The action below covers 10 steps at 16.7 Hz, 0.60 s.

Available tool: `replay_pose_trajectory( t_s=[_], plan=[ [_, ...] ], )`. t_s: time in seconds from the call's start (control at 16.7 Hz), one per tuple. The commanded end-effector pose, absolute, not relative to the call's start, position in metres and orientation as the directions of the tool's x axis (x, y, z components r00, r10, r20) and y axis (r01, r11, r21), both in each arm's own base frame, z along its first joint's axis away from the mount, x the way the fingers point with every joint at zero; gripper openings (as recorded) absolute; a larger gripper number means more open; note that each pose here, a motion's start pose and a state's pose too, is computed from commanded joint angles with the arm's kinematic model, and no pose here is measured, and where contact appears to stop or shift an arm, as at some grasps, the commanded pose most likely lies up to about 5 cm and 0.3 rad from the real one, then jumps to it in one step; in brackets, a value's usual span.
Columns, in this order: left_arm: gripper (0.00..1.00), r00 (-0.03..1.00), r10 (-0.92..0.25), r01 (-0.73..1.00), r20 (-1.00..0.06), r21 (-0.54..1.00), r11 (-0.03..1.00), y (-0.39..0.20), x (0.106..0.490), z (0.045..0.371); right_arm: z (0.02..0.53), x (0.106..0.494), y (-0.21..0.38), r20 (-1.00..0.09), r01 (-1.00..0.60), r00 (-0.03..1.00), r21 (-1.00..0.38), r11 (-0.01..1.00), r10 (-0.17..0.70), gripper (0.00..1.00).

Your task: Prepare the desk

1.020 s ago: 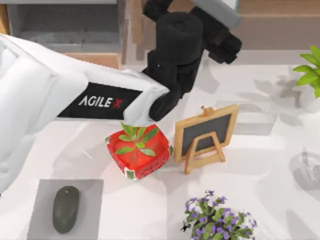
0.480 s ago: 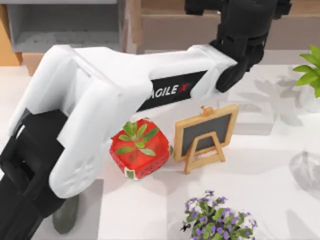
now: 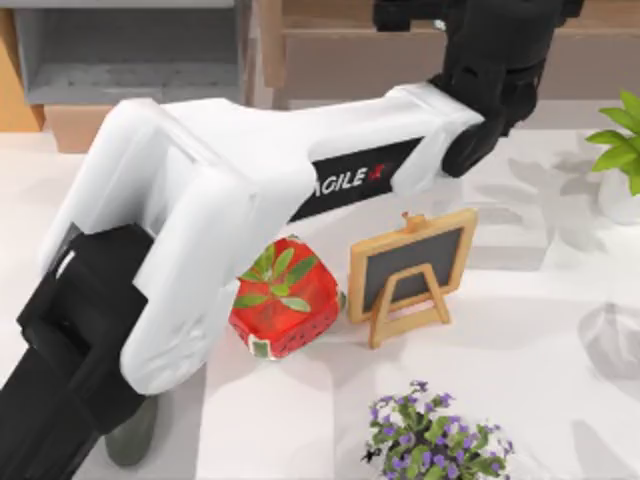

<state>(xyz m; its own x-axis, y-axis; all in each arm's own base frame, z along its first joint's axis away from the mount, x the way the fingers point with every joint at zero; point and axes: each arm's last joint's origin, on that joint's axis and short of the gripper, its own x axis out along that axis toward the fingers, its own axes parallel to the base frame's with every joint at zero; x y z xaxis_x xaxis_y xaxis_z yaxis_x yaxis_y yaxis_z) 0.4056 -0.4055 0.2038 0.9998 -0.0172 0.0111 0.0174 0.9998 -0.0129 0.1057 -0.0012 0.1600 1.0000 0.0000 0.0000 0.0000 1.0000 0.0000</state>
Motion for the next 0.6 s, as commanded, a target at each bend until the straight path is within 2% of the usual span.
replay_pose_trajectory(
  t_s=[0.6],
  plan=[
    [1.00,1.000,-0.017,0.017,0.011,-0.013,1.000,-0.406,0.426,0.204,0.160,0.106,-0.001,0.000,0.000,1.000,0.000,1.000,0.000,1.00]
  ],
)
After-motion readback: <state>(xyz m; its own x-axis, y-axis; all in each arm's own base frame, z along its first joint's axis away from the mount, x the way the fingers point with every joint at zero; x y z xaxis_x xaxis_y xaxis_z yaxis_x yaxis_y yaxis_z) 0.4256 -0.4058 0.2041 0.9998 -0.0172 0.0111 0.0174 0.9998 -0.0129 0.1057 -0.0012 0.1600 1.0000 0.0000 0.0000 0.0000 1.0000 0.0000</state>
